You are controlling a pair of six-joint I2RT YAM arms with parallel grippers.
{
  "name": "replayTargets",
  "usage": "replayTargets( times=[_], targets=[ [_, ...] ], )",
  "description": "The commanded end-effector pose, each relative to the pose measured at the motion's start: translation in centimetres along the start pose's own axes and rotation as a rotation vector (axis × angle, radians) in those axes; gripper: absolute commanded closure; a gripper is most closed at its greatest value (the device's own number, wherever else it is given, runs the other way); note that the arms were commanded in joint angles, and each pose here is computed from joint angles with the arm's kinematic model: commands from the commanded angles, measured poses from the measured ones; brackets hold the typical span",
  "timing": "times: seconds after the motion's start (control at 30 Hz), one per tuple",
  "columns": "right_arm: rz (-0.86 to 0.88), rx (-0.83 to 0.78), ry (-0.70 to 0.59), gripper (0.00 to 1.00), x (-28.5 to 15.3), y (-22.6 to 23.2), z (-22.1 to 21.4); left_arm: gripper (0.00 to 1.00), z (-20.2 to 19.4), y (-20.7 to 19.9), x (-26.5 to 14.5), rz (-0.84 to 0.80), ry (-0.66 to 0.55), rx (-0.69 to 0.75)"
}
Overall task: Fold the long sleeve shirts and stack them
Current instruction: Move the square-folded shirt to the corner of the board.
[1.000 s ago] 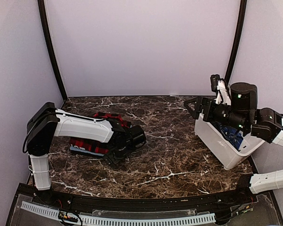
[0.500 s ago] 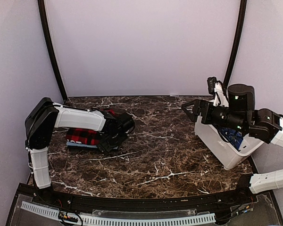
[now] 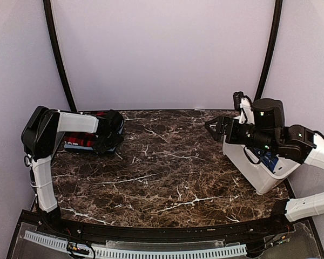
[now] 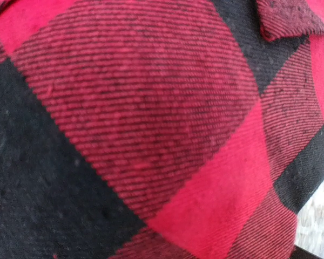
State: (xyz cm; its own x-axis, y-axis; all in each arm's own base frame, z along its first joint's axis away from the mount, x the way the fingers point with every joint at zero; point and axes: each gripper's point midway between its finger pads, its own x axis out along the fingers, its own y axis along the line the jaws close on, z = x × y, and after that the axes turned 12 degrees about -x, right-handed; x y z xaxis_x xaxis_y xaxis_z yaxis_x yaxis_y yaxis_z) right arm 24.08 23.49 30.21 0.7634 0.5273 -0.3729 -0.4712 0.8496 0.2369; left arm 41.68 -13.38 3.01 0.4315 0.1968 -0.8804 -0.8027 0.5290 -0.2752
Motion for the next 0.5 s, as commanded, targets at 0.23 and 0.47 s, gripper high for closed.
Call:
replayTargets(
  times=[0.23, 0.47],
  targets=[
    [-0.086, 0.044, -0.011, 0.01, 1.8, -1.3, -0.6, 0.01, 7.1, -2.4, 4.9, -0.050, 0.007, 0.082],
    [-0.108, 0.029, 0.012, 0.02, 2.6, -1.5, -0.9, 0.01, 8.3, -3.5, 4.8, -0.088, 0.042, 0.112]
  ],
)
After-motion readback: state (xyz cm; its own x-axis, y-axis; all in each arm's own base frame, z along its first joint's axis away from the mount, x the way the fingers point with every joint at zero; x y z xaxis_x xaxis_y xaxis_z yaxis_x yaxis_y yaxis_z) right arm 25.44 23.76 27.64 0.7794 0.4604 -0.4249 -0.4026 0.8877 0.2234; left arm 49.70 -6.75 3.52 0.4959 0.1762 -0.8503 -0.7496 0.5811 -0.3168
